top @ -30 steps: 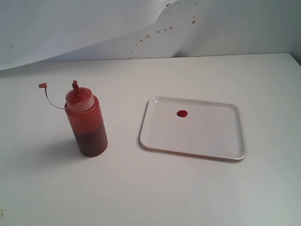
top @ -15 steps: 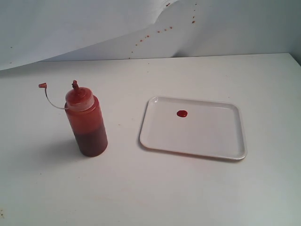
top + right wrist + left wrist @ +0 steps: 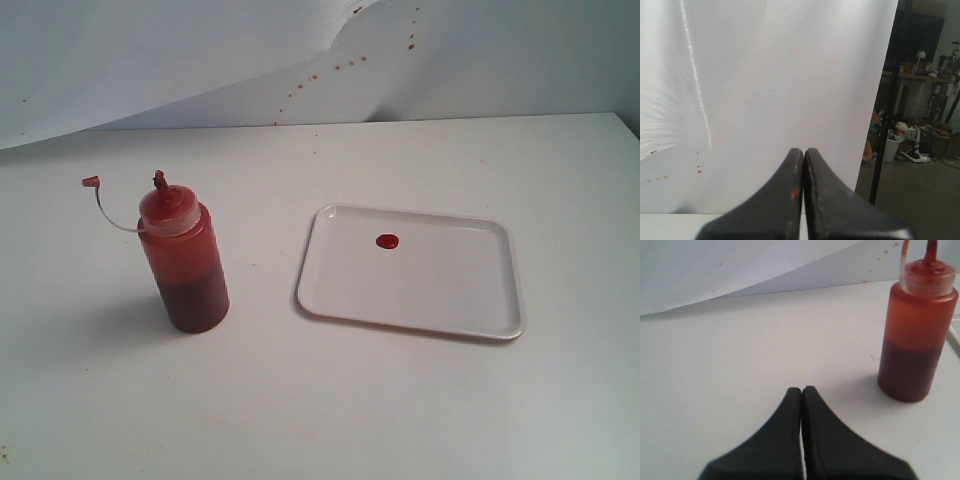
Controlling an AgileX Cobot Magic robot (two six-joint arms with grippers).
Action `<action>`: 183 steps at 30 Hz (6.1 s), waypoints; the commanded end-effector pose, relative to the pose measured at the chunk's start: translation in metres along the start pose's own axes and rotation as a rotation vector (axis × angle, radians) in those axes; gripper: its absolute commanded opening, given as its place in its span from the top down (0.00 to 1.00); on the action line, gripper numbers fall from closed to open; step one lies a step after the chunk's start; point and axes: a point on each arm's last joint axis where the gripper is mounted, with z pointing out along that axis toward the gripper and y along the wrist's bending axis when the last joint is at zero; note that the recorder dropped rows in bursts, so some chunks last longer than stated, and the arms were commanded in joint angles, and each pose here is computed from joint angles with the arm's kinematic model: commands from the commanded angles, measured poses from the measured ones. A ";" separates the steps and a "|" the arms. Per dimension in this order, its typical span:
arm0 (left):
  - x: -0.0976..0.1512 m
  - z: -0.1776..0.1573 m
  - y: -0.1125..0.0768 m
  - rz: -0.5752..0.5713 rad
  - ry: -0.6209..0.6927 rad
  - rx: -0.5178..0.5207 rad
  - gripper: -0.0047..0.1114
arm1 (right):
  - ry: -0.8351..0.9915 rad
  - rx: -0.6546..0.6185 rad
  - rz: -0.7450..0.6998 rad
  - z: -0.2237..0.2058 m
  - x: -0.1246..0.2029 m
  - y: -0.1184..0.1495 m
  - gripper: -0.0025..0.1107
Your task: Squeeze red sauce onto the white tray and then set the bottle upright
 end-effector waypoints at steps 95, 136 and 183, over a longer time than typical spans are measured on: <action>0.003 -0.007 0.004 -0.092 -0.037 -0.074 0.96 | -0.494 0.051 0.171 -0.073 0.059 -0.015 0.98; 0.003 -0.007 0.004 -0.092 -0.037 -0.074 0.96 | 0.168 -0.162 0.110 -0.071 0.221 0.027 0.98; 0.003 -0.007 0.004 -0.092 -0.037 -0.074 0.96 | 0.310 -0.219 0.058 -0.074 0.234 0.030 0.98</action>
